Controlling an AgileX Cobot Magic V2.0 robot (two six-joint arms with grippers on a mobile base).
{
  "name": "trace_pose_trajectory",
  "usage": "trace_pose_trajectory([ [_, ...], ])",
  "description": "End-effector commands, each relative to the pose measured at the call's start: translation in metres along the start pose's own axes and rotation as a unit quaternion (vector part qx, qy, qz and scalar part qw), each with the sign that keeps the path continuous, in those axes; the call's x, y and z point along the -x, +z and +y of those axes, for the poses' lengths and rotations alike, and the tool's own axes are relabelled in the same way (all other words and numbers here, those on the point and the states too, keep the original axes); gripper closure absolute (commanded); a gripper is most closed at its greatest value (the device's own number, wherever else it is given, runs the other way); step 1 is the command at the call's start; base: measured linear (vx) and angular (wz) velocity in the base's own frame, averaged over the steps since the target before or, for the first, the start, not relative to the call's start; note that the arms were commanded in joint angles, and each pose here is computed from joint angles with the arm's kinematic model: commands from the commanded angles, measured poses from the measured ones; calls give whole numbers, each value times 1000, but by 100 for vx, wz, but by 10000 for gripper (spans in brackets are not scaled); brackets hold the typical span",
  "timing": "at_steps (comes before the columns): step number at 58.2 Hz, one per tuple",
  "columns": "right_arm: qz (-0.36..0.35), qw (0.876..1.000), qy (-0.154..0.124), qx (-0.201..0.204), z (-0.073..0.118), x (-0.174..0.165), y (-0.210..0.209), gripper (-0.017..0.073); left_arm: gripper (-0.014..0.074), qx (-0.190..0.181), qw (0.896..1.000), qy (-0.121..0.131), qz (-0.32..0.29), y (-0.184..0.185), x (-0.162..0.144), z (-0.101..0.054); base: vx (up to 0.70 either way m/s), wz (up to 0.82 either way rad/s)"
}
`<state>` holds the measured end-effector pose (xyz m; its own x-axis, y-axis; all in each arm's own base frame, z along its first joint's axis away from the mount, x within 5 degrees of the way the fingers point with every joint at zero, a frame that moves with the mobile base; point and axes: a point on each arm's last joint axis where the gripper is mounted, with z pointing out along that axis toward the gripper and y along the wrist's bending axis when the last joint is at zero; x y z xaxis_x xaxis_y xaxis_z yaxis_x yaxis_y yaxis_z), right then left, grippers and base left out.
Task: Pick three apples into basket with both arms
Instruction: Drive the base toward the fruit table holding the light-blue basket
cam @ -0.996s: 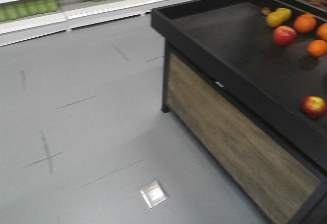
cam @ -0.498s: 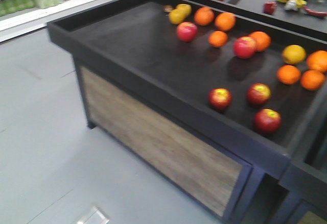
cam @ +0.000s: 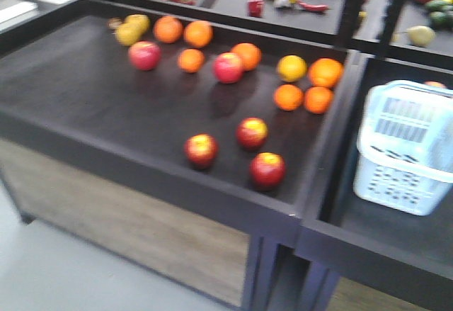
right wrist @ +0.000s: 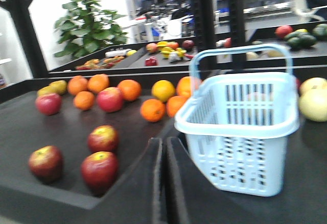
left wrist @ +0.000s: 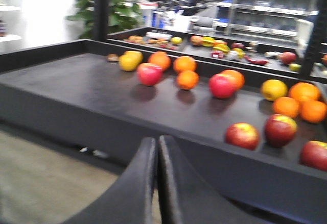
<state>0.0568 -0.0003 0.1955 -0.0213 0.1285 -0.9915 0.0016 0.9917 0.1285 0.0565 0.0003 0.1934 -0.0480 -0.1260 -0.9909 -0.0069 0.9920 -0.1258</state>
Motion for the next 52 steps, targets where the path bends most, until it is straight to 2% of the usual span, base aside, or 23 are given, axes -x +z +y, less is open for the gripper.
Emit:
trace_pose_trajectory([
  [1, -36, 999, -9, 7, 1, 3, -1, 564, 600, -11, 999, -5, -53, -3, 15, -3, 12, -50],
  [52, -36, 999, -9, 7, 1, 3, -1, 564, 600, -11, 999, -5, -53, -3, 15, -3, 7, -44],
])
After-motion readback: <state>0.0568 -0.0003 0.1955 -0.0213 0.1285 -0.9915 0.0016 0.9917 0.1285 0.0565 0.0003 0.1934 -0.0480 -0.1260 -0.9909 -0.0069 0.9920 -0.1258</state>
